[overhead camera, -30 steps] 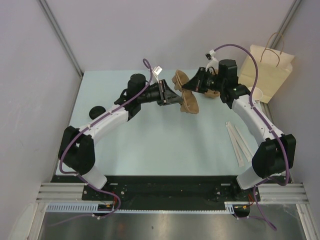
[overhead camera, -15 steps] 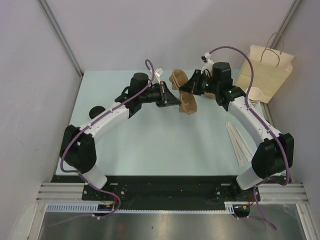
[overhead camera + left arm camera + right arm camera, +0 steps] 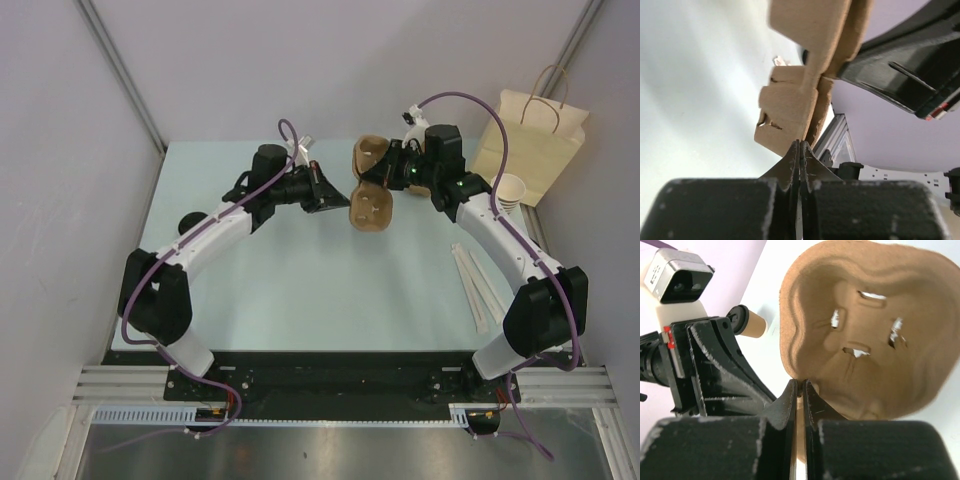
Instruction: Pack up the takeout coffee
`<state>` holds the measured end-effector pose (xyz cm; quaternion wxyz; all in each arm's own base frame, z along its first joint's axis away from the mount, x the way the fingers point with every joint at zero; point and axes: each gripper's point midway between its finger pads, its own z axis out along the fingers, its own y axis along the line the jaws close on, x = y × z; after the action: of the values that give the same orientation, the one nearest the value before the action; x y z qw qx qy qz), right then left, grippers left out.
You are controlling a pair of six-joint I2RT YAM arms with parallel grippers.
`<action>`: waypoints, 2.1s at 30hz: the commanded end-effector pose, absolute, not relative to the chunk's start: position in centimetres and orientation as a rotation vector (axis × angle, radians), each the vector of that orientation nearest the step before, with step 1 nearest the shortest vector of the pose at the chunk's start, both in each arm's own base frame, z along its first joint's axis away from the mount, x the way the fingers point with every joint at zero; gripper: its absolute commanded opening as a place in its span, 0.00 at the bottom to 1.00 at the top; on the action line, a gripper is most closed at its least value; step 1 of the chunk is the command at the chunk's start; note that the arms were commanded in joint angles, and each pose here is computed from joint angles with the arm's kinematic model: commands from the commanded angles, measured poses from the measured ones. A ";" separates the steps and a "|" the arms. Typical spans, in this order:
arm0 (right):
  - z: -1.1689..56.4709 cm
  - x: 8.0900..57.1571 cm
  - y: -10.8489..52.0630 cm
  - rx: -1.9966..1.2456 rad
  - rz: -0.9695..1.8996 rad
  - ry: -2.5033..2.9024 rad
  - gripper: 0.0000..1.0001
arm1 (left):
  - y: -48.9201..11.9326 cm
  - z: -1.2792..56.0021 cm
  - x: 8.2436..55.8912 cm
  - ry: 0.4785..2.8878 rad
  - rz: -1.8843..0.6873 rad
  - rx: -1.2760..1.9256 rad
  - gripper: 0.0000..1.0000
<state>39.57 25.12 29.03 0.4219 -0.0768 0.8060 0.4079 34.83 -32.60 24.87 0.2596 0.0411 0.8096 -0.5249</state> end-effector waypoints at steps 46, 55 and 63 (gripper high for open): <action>21.6 62.0 6.1 -0.129 0.216 1.979 0.00 | -23.5 24.2 35.3 2.143 -0.942 0.474 0.96; 17.5 65.4 5.9 -0.089 0.187 2.043 0.00 | -21.6 23.1 35.8 2.178 -0.883 0.417 0.96; 13.8 64.1 6.8 -0.062 0.185 2.172 0.00 | -21.1 22.4 36.2 2.203 -0.870 0.384 0.96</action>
<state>64.23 6.48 13.53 0.4726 -0.0333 0.8766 0.0846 36.02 -21.86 21.27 0.3408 0.1457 0.8616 -0.3469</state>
